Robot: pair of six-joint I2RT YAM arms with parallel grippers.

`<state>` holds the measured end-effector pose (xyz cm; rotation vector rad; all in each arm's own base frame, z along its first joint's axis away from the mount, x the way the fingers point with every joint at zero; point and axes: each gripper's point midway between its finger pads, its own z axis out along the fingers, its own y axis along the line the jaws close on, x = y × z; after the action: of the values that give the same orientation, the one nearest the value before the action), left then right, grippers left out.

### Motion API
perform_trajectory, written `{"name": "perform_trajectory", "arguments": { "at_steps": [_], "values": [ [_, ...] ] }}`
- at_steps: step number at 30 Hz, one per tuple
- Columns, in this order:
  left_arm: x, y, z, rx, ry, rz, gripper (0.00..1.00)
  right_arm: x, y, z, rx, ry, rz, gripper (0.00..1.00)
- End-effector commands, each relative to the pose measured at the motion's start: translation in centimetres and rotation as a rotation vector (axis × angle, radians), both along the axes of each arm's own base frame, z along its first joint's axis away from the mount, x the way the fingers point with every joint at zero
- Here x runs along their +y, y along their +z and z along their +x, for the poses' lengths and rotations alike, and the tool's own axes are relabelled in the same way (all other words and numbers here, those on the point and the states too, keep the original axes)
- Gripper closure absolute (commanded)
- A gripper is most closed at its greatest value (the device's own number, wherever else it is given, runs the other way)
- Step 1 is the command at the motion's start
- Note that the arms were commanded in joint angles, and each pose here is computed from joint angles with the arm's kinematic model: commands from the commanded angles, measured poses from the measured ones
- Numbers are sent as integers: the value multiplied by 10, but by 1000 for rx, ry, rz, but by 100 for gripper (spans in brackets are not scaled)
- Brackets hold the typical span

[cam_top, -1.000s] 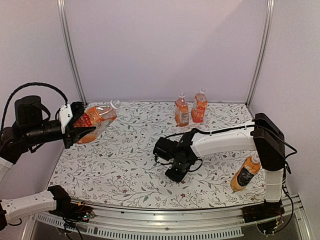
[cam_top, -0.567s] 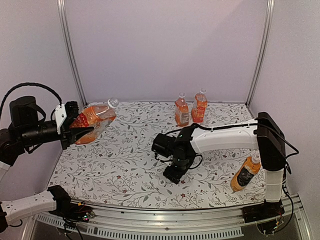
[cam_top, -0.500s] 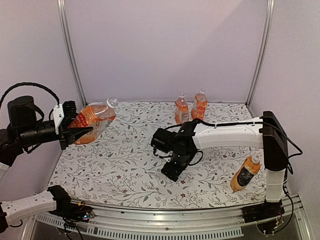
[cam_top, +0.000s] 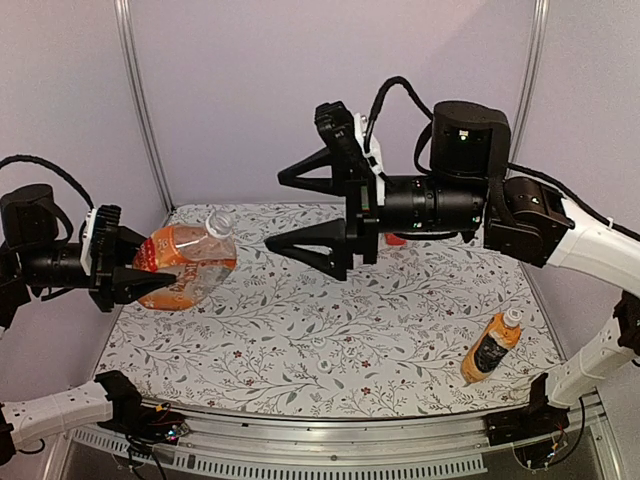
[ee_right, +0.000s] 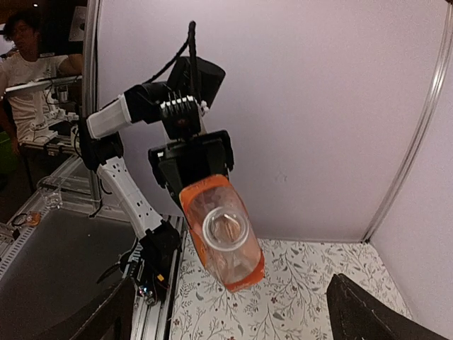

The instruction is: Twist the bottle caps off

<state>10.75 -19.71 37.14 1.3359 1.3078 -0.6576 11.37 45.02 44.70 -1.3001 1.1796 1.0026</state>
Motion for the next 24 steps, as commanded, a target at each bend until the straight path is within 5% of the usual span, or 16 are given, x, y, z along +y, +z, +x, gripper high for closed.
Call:
{"name": "perform_trajectory", "arguments": {
  "at_steps": [1,8,18,24],
  "values": [
    [-3,2,-10,46,-57,-4,75,34,44,-23,-94,219,213,6],
    [-2,1,-11,47,-60,-3,75,67,26,-33,-17,345,179,16],
    [-3,3,-11,40,-68,-5,75,78,-5,-22,31,294,112,51],
    [-3,5,-11,34,-66,-8,75,83,-19,-14,29,257,73,45]
  ]
}}
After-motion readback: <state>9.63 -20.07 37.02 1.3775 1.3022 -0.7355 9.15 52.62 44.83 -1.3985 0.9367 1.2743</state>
